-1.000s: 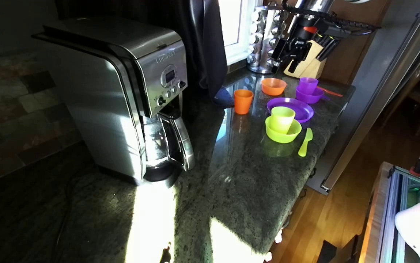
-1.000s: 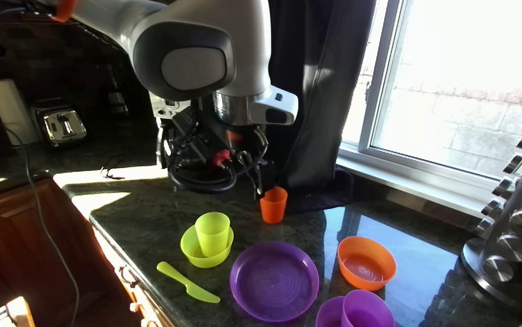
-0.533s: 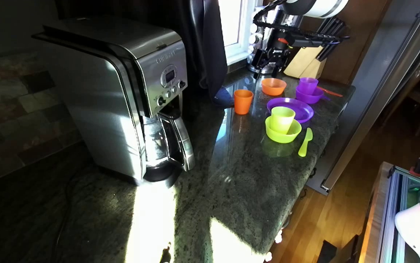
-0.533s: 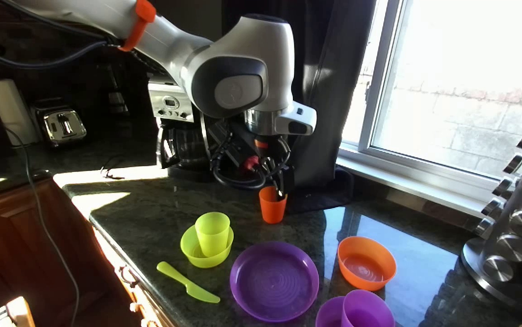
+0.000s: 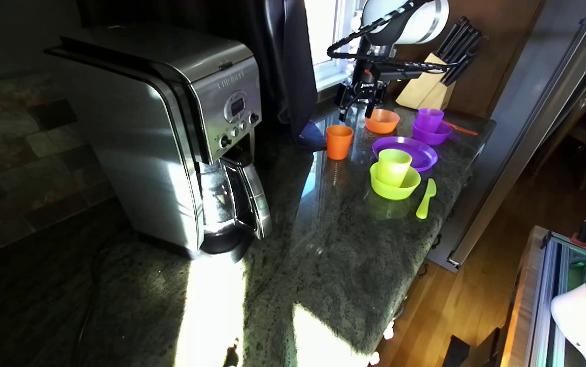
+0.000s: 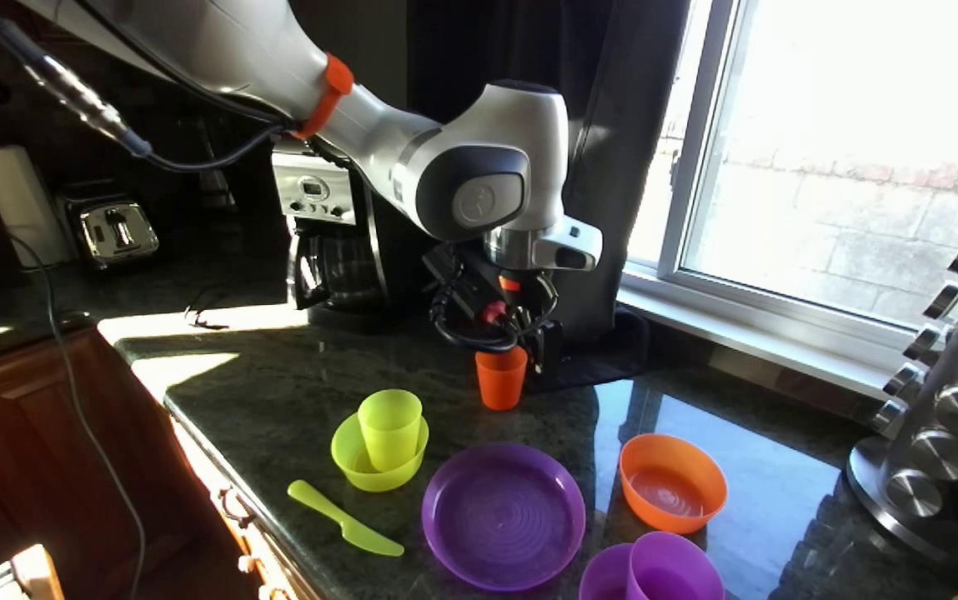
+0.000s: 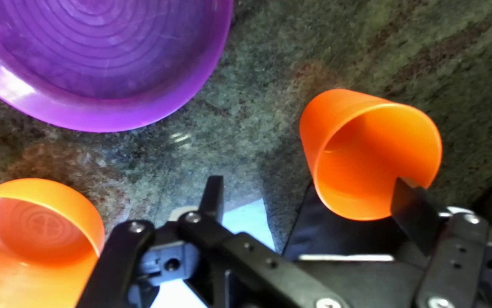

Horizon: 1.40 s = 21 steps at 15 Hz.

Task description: Put the cups in their matching bowls

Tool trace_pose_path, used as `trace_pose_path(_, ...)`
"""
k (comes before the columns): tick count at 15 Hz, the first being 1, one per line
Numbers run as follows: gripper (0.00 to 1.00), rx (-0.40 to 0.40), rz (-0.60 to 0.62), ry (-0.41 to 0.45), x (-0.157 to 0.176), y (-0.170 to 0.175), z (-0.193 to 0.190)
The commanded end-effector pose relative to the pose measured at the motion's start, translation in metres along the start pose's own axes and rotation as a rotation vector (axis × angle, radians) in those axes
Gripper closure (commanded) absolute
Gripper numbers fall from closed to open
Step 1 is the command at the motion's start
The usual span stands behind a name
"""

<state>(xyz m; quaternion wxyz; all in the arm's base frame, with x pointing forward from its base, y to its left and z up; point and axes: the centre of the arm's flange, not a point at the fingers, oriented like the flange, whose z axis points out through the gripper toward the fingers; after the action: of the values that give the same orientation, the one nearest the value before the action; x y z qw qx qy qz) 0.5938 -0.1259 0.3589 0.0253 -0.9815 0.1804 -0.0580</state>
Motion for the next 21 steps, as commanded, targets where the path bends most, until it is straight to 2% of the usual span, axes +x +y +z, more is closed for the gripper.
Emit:
trace_pose_path(1,0.05,-0.029,0.020,-0.031,0.017,-0.005,0.017)
trace_pose_path(2,0.22,-0.032,0.021,-0.039,0.018,-0.005,0.020)
trace_pose_path(3,0.29,-0.035,0.020,-0.046,0.019,-0.005,0.023)
trace_pose_path(4,0.30,-0.039,0.015,-0.053,0.019,-0.005,0.025)
trace_pose_path(5,0.36,-0.041,0.008,-0.065,0.019,-0.005,0.028)
trace_pose_path(8,0.63,-0.054,-0.001,-0.089,0.016,-0.004,0.033)
trace_pose_path(13,0.99,-0.048,-0.004,-0.112,0.014,-0.002,0.028)
trace_pose_path(17,0.99,-0.023,0.016,-0.128,0.018,0.008,0.010)
trace_pose_path(21,0.99,0.004,0.073,-0.077,0.020,0.039,-0.028)
